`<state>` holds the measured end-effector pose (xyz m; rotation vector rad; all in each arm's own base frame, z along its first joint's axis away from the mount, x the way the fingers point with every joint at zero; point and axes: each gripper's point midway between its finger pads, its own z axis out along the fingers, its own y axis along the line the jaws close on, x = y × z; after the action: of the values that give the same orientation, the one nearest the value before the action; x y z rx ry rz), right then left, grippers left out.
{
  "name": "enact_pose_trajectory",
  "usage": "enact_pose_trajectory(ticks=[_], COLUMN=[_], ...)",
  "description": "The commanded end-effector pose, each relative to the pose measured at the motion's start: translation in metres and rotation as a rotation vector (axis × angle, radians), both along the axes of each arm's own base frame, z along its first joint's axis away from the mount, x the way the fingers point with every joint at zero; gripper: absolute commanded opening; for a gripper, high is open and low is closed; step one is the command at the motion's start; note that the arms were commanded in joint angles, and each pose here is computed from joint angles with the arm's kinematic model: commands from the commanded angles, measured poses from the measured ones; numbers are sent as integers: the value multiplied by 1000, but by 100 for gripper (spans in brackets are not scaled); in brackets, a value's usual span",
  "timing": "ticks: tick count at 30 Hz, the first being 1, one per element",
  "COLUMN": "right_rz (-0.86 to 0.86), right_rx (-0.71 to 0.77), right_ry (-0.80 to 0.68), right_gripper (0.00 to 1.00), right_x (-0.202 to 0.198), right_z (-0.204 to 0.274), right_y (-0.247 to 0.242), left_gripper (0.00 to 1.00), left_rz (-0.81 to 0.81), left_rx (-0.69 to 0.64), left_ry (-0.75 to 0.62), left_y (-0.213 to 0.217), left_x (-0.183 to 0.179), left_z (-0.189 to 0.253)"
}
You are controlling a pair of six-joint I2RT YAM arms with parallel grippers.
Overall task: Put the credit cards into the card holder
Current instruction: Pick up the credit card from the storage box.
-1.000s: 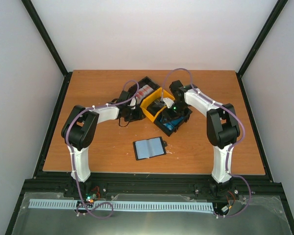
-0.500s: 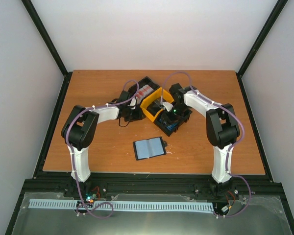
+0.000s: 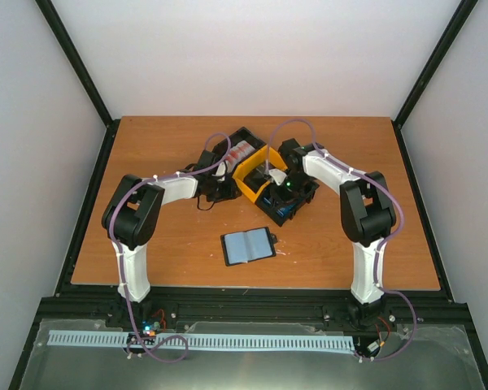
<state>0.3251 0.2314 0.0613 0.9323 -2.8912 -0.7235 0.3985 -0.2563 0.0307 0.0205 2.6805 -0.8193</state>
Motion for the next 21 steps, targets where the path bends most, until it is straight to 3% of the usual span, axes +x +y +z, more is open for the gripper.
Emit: enact_pose_trajectory(ticks=[1, 4, 21], right_rz=[-7, -16, -133], right_rx=[-40, -45, -34], right_ry=[-39, -69, -218], right_gripper=[11, 6, 3], right_x=[14, 17, 32], right_z=[-2, 6, 57], right_y=[0, -1, -24], left_gripper=[40, 40, 47], left_rz=[-10, -8, -8], left_rx=[-31, -31, -69], left_ry=[-50, -53, -115], left_y=[-12, -12, -10], left_x=[11, 11, 4], left_z=[14, 16, 44])
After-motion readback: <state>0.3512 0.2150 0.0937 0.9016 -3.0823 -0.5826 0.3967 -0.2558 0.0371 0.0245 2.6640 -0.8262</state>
